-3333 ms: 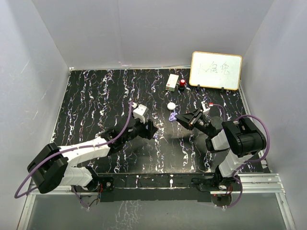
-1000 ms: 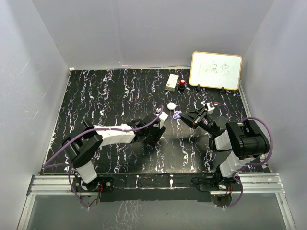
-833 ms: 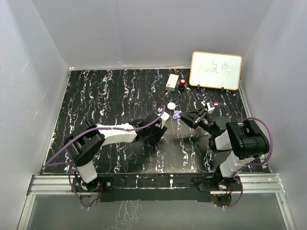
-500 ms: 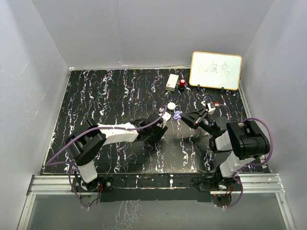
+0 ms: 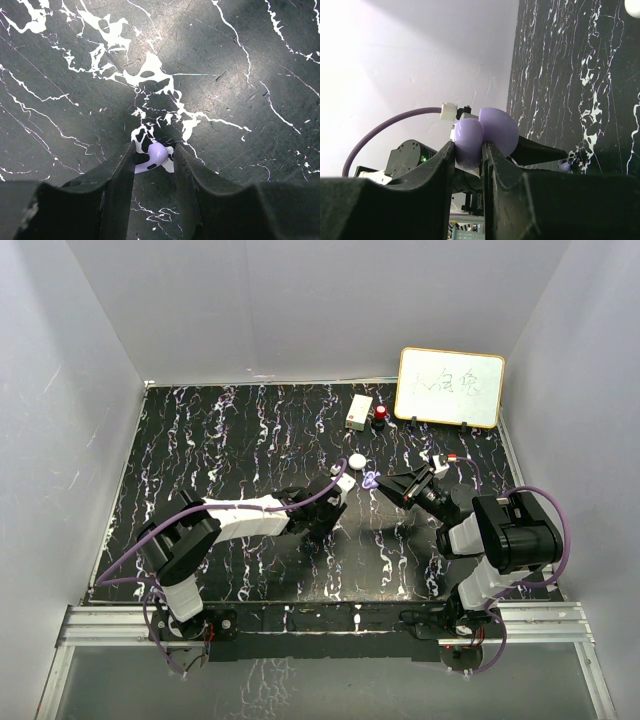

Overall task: Insert the wireless bluetooth earbuds into the charging case
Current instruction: Pick up the earbud from the center of the board.

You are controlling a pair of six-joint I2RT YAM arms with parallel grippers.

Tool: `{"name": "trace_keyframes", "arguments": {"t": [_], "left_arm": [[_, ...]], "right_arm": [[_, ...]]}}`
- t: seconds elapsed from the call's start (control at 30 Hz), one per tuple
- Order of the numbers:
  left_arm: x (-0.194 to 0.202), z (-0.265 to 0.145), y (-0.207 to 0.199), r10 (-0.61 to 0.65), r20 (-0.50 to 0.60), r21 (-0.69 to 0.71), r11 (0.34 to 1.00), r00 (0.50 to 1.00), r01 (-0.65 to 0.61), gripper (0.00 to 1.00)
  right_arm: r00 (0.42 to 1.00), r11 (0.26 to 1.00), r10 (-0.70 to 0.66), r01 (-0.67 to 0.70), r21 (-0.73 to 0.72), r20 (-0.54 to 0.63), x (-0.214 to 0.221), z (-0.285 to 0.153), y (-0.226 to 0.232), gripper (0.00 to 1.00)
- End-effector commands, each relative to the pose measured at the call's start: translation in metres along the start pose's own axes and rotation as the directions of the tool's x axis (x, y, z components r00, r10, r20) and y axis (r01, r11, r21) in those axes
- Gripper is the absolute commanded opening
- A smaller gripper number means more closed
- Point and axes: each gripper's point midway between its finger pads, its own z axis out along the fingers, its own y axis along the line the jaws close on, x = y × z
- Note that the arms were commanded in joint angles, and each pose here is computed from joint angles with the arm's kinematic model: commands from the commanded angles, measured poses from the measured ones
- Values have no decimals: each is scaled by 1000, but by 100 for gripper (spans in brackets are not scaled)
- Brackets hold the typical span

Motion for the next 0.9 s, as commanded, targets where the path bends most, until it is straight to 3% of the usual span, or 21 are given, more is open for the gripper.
{"name": "trace_keyframes", "arguments": {"t": [0.0,0.43,0.87], "left_arm": [[13,-2,1,7,-66,-10,1000,998,-7,32],[10,-4,1,5,-66,-17,1000,998,-6,19],[-24,-20,8,-16,43,-55,998,999,18,2]], "right_arm": [[990,980,-137,138,-143,18,0,-4,38,0],[990,980,-138,140,-143,20,0,-6,39,0],[990,979,-142,144,-147,22,0,-7,40,0]]}}
